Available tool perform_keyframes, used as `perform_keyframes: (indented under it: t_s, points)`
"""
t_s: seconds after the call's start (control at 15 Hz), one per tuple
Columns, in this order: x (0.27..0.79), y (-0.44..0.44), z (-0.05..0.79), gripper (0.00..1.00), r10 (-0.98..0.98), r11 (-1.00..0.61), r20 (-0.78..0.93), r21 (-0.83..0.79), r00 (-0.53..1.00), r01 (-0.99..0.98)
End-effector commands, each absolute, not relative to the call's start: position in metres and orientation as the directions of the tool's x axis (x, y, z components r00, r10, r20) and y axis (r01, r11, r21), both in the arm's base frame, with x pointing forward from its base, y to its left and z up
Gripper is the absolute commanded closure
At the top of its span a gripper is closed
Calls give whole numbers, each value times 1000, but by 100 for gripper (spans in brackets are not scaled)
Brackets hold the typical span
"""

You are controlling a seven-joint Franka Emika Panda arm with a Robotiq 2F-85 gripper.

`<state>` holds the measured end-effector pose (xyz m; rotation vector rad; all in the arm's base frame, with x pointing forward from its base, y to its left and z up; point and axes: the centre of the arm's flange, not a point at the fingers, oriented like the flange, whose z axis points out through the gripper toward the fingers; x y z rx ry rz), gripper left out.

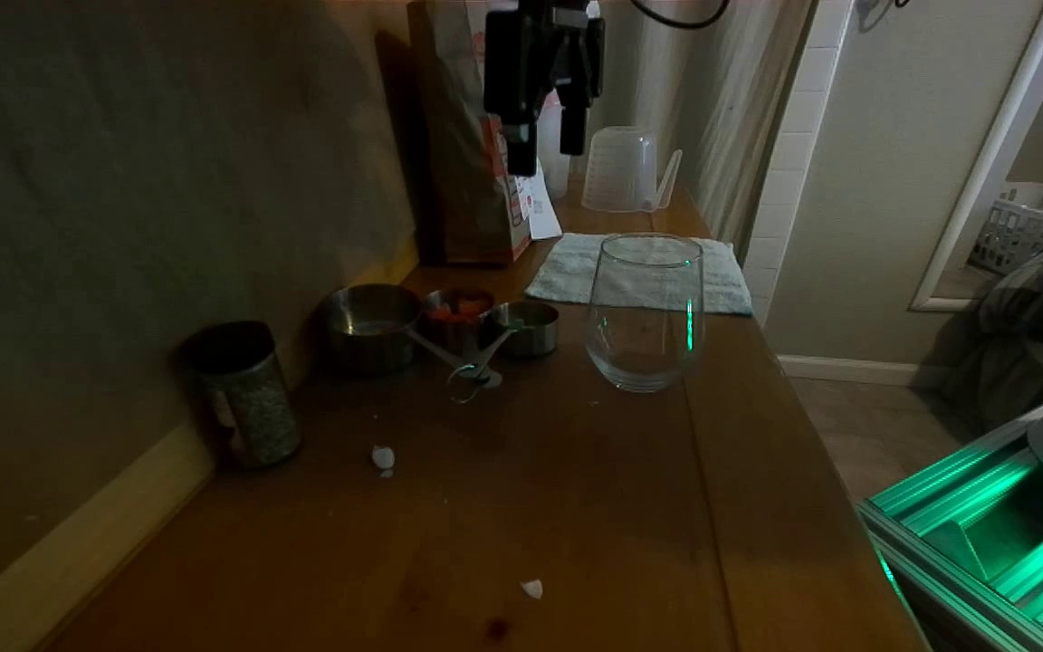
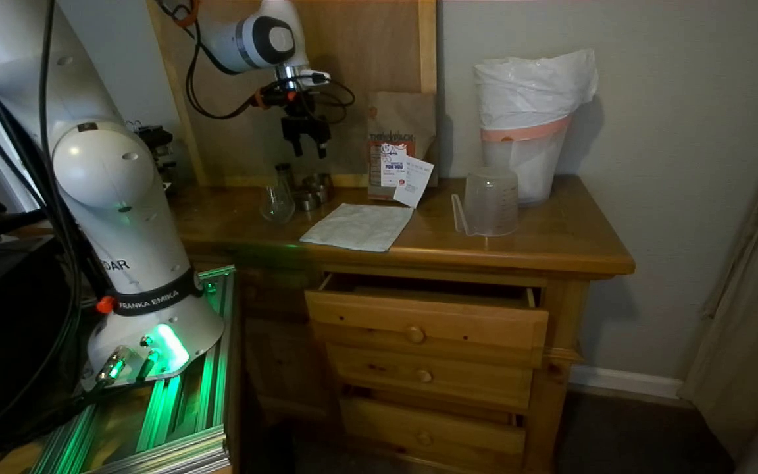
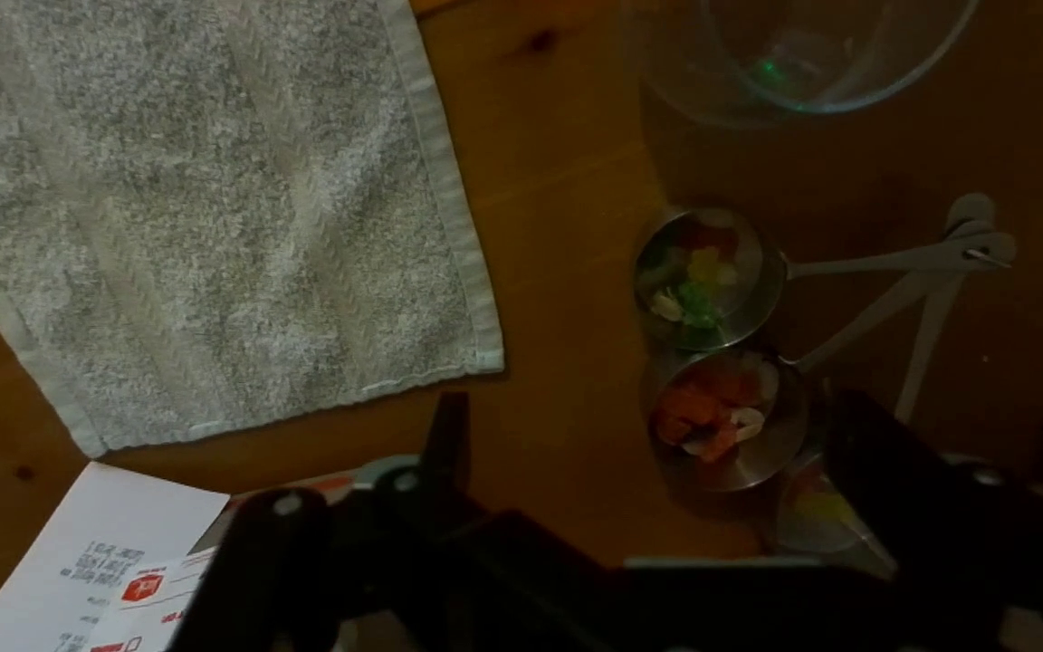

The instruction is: Fold the towel into a triangle twice.

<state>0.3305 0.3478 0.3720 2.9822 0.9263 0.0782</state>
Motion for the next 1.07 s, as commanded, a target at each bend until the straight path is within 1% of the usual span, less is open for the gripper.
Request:
perform_keyframes:
  t_s: [0.0, 0.33, 0.8, 0.87, 0.93, 1.0]
  points:
    - [346, 360, 333, 0, 562, -827, 63, 32, 824, 561]
    - [360, 356, 294, 0, 539, -842, 73, 70, 839, 535]
    - [374, 345, 260, 0, 498, -865, 51, 110, 866, 490]
    - [375, 345, 258, 5, 492, -868, 51, 108, 869, 485]
    - [376, 344, 255, 16, 486, -871, 51, 107, 872, 479]
    - [378, 344, 253, 30, 479, -875, 55, 106, 876, 472]
